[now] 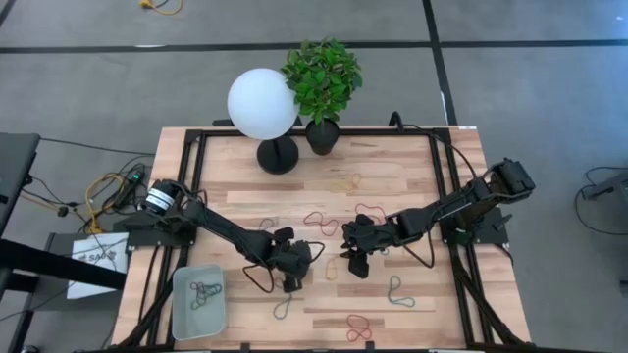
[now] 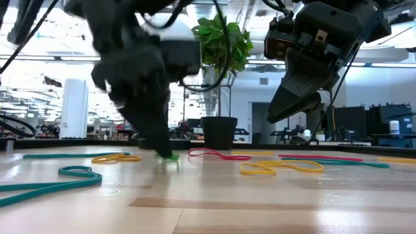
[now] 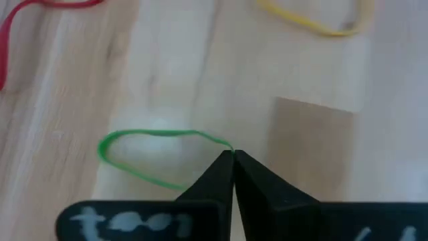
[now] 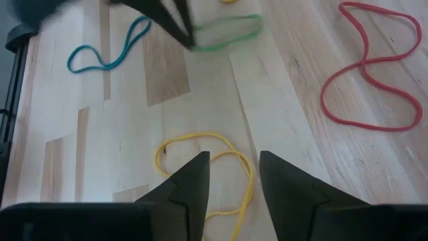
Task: Pick and place items into bin
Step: Put the green rubber band into the gray bin
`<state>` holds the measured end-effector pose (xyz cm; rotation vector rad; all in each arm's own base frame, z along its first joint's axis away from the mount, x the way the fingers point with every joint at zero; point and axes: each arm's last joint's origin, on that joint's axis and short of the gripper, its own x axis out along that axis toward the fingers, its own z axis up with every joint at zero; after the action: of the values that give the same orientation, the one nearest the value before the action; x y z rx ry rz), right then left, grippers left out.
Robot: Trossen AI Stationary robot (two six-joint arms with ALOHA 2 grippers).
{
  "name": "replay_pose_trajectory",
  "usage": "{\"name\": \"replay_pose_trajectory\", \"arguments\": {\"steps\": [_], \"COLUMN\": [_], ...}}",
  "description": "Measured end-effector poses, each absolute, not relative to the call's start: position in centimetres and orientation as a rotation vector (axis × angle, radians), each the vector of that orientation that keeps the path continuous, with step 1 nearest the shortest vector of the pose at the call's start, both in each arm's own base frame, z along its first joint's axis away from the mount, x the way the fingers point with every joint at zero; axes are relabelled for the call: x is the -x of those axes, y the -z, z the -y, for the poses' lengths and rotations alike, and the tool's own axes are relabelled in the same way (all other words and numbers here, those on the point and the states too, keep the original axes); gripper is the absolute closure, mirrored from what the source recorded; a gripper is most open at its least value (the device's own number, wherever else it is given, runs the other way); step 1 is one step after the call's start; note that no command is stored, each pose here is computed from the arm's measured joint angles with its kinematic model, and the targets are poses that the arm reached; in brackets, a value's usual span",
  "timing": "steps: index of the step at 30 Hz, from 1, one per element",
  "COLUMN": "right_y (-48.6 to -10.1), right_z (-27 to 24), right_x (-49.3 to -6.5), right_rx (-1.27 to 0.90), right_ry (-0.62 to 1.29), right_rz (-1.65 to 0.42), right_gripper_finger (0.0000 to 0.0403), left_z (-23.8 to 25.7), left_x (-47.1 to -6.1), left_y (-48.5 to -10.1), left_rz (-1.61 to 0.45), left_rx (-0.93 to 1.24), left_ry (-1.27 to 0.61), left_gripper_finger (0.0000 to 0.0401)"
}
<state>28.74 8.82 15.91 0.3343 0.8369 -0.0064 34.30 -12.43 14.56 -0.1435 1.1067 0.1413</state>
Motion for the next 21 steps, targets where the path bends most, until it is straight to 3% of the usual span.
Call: {"name": "replay_pose_trajectory", "arguments": {"steps": [4, 12, 21], "right_y": [-15.9, -16.0, -16.0], "right_z": [-8.8, -8.8, -8.9], "right_x": [-28.7, -28.8, -28.8], "right_rx": [-0.335, -0.336, -0.337], "right_ry": [0.007, 0.004, 0.003], "right_rz": [-0.837, -0.83, -0.827], "right_gripper_finger": [0.0278, 0.0278, 0.0278], "left_z": [13.2, 17.4, 25.0], "left_x": [-33.6, -28.5, -20.7], "left_y": [-18.0, -25.3, -25.2], "left_rz": [-1.298, -1.597, -1.649], "left_rx": [0.17, 0.087, 0.055], "left_ry": [-0.148, -0.373, -0.424], "left_gripper_finger": [0.0401, 0.0401, 0.0401]}}
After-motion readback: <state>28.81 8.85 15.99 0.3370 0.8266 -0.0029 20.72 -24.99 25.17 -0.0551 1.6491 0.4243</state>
